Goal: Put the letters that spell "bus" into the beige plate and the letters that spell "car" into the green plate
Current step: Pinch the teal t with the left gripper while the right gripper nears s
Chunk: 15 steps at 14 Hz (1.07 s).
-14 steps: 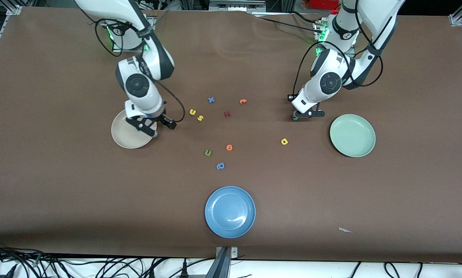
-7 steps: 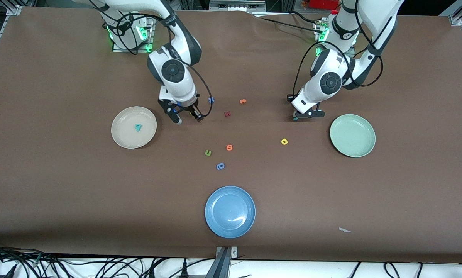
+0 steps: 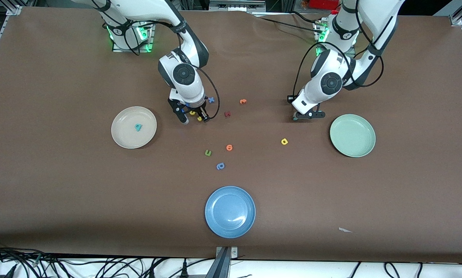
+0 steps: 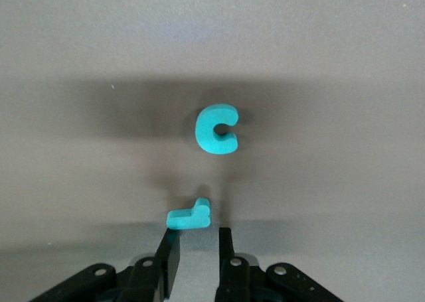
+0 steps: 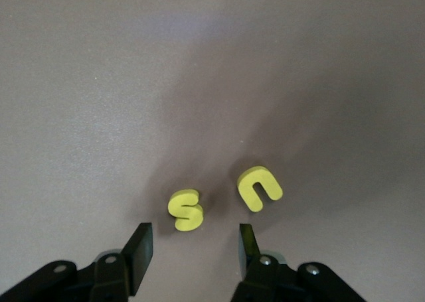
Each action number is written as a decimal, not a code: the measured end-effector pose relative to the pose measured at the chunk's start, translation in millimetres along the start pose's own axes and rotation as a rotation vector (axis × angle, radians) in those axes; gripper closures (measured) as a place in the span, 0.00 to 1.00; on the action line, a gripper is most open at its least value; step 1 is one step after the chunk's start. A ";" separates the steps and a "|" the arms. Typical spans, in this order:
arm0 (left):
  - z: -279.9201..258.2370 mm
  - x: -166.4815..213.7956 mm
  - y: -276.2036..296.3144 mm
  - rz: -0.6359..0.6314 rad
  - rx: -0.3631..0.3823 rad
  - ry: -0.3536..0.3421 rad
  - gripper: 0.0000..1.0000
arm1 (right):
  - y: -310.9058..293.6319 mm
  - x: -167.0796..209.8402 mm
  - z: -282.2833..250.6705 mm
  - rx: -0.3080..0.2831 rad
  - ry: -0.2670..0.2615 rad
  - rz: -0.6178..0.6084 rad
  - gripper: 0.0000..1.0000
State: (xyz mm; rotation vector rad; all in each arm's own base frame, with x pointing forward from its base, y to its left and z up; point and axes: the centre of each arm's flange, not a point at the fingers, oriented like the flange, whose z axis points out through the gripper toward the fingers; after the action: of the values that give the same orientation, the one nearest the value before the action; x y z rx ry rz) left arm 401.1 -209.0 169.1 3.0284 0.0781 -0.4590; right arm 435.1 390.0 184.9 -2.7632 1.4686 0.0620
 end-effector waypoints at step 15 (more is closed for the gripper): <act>-3.5 13.7 -5.3 -0.016 -0.009 0.010 0.63 | -2.6 3.6 10.2 0.017 0.003 0.001 0.53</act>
State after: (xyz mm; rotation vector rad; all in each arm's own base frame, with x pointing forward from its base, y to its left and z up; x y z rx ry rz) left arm 414.9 -202.9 168.0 3.0240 0.1054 -0.4429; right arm 439.0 388.8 174.5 -2.7505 1.4637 0.0446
